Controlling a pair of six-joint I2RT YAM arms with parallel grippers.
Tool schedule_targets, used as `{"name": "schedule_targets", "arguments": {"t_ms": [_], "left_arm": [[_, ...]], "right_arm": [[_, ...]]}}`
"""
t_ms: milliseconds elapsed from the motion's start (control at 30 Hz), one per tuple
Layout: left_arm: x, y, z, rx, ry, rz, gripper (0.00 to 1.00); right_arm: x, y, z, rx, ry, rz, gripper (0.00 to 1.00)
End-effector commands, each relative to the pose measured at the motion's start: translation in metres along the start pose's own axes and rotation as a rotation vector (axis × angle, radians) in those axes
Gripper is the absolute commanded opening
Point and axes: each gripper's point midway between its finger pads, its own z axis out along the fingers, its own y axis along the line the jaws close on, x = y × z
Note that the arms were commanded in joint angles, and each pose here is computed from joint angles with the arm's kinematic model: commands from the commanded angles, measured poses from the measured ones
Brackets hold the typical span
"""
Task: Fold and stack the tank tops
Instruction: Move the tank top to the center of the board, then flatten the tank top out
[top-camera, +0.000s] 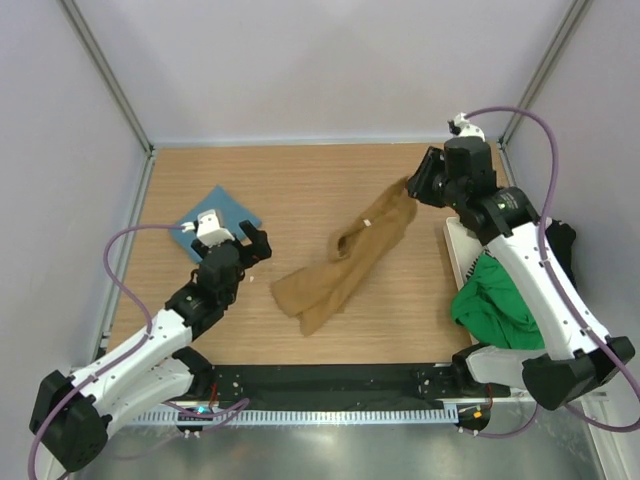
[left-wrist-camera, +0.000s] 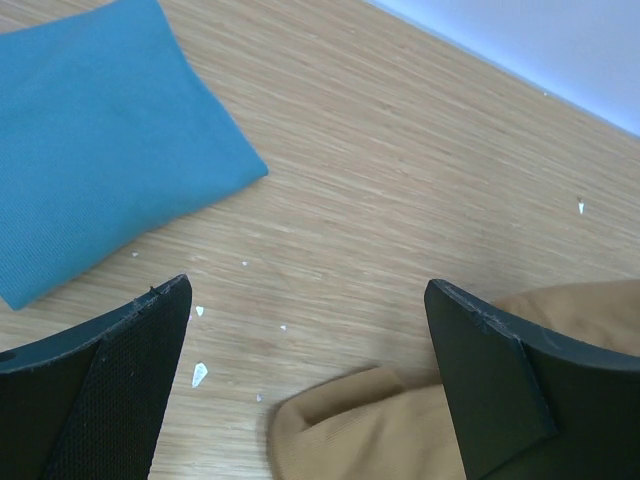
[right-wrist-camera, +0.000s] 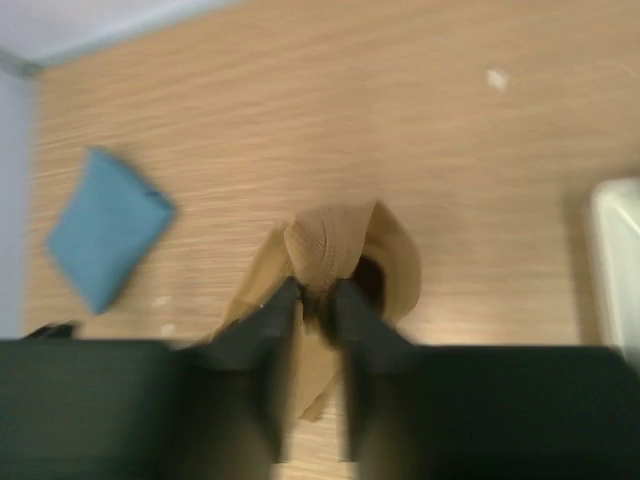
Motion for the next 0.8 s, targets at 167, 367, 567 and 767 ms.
{"name": "schedule_targets", "arguments": {"t_ms": [167,367,567,767], "left_arm": [[0.003,-0.003,0.010,-0.028,0.003,-0.005,1.00],[0.028,-0.003,0.021,-0.036,0.067,-0.021,0.99],[0.038,-0.019,0.029,0.022,0.126,0.031,1.00],[0.044,-0.026,0.032,0.045,0.153,0.037,1.00]], "right_arm": [[0.070,-0.045,0.028,0.056,0.087,-0.168,0.62],[0.158,-0.038,0.063,0.120,0.332,-0.324,0.58],[0.204,-0.043,0.091,0.136,0.395,-0.349,0.69],[0.229,-0.040,0.108,0.119,0.485,-0.424,0.59]]}}
